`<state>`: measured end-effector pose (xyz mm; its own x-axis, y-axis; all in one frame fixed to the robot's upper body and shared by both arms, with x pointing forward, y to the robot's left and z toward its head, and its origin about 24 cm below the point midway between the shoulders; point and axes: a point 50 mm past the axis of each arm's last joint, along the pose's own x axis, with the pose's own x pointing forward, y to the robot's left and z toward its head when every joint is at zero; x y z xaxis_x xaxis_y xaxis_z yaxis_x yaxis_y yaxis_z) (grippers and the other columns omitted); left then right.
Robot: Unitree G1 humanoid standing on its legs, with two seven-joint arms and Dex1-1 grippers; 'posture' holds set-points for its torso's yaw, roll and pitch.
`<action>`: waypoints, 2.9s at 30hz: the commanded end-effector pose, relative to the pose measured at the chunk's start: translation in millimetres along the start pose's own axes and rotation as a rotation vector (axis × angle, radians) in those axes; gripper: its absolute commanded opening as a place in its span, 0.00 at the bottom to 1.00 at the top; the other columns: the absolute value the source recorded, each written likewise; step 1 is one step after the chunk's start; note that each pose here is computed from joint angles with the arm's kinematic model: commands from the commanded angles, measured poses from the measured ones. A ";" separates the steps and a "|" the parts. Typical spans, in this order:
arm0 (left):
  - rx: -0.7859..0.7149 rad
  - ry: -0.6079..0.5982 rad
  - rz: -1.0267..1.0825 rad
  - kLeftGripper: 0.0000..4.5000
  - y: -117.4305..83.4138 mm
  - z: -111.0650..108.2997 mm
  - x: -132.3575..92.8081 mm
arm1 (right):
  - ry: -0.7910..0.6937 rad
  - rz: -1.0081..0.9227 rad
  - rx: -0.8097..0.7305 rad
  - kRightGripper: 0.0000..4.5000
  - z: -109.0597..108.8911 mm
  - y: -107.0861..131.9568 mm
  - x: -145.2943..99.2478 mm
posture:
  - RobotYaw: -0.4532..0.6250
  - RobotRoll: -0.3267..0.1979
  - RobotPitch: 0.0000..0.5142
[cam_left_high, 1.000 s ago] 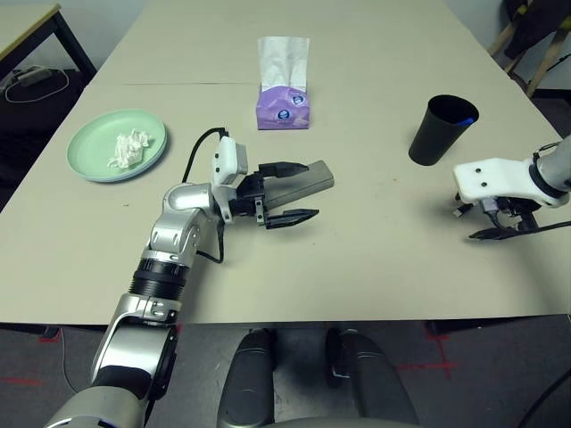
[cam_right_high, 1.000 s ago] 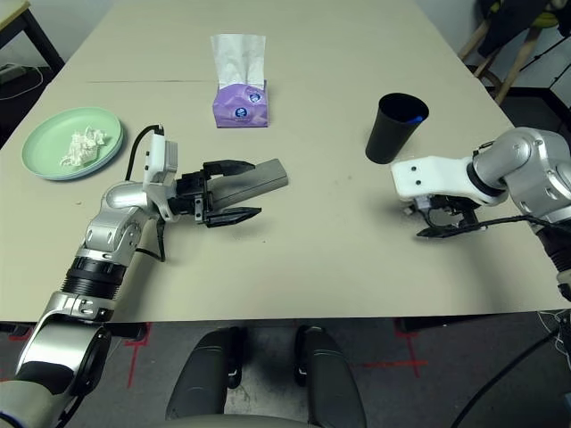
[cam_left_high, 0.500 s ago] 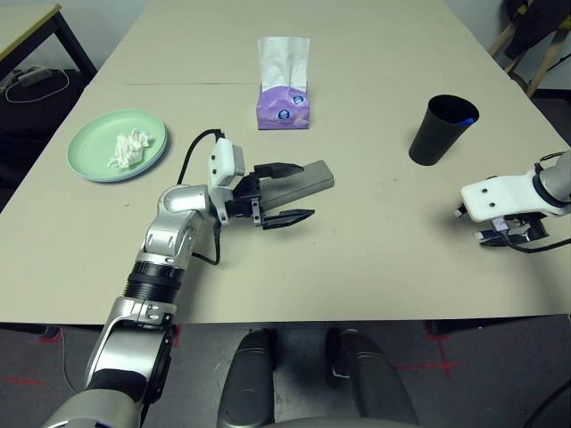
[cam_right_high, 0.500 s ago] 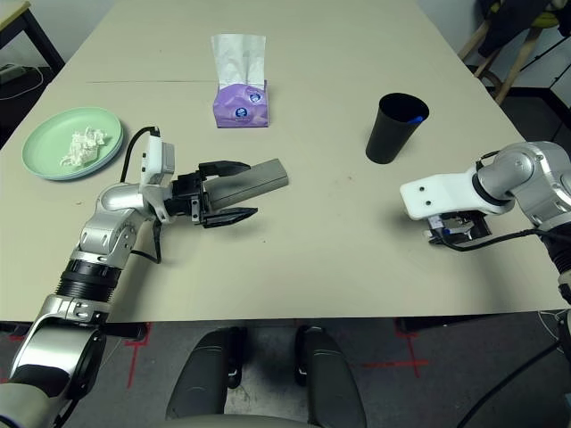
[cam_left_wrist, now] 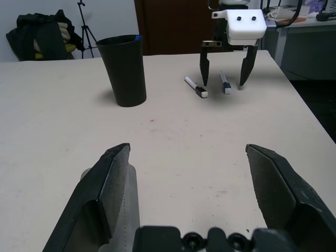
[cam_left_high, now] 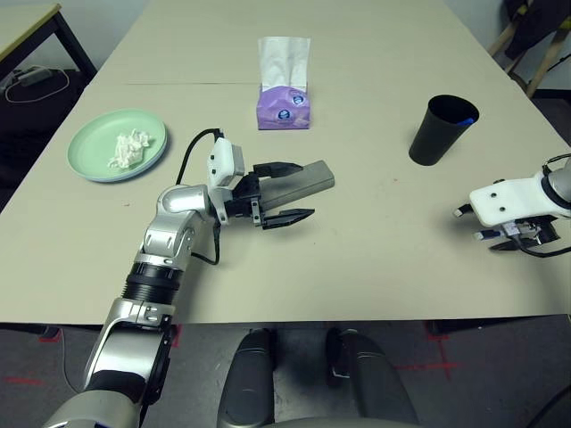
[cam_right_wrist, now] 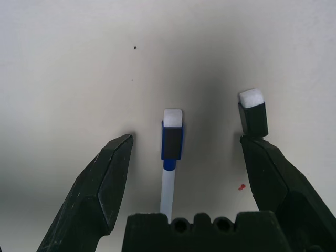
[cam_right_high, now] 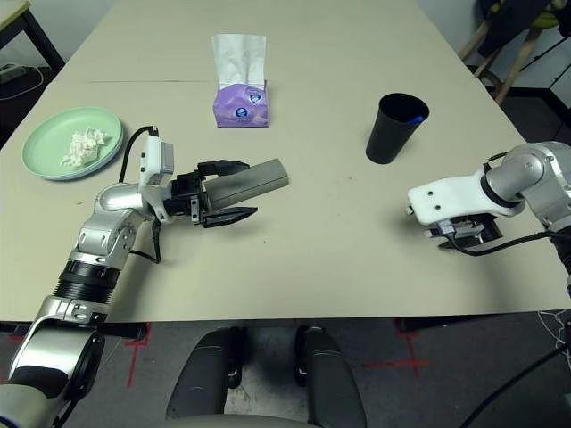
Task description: Organize and tidy the items on the table.
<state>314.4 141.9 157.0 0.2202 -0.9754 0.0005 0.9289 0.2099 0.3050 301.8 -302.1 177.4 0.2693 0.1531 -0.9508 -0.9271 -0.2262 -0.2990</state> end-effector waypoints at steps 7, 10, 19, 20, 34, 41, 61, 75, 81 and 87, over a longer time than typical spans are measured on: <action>-0.005 0.017 -0.004 0.99 -1.8 -3.9 -1.0 | -0.011 0.015 0.043 1.00 -5.4 12.1 8.0 | 0.47 0.62 0.39; -0.005 0.019 -0.005 0.99 -1.8 -3.3 -1.5 | -0.013 0.016 0.046 1.00 -5.2 12.4 11.8 | 0.47 0.62 0.39; -0.002 0.026 -0.004 1.00 -2.4 -2.6 -4.3 | -0.018 0.017 0.044 0.86 -2.3 9.9 15.7 | 0.49 0.62 0.40; 0.000 0.025 -0.003 1.00 -2.3 -2.5 -4.2 | -0.015 0.020 0.046 0.78 -2.6 9.6 15.3 | 0.49 0.62 0.40; 0.003 0.016 0.002 1.00 -2.3 -2.7 -1.6 | -0.067 0.007 0.090 0.09 3.3 -5.3 -1.9 | 0.49 0.62 0.38; 0.004 0.019 0.002 1.00 -2.1 -2.5 -3.2 | -0.325 -0.033 0.197 0.09 41.7 -22.2 -18.9 | 0.49 0.62 0.37; -0.044 0.014 0.151 1.00 -1.4 -9.3 -11.8 | -1.241 -0.884 0.605 0.09 104.4 -80.2 -56.6 | 0.47 0.62 0.33; -0.018 0.021 0.215 1.00 8.0 -3.1 -9.7 | -1.300 -1.369 0.926 0.09 69.4 -84.4 -57.9 | 0.47 0.62 0.34; -0.017 0.017 0.202 1.00 7.8 -1.8 -8.5 | -1.236 -1.465 0.998 0.09 56.9 -85.2 -59.6 | 0.47 0.62 0.34; -0.015 0.026 0.194 1.00 7.7 -2.1 -9.8 | -1.176 -1.455 1.090 0.09 52.8 -84.6 -50.8 | 0.47 0.62 0.35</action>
<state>320.8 153.6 158.7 0.4142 -0.9088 0.0496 0.8658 0.4102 0.2866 351.9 -236.7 259.6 0.8677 0.1416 0.4764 -0.1483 0.9887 -0.0238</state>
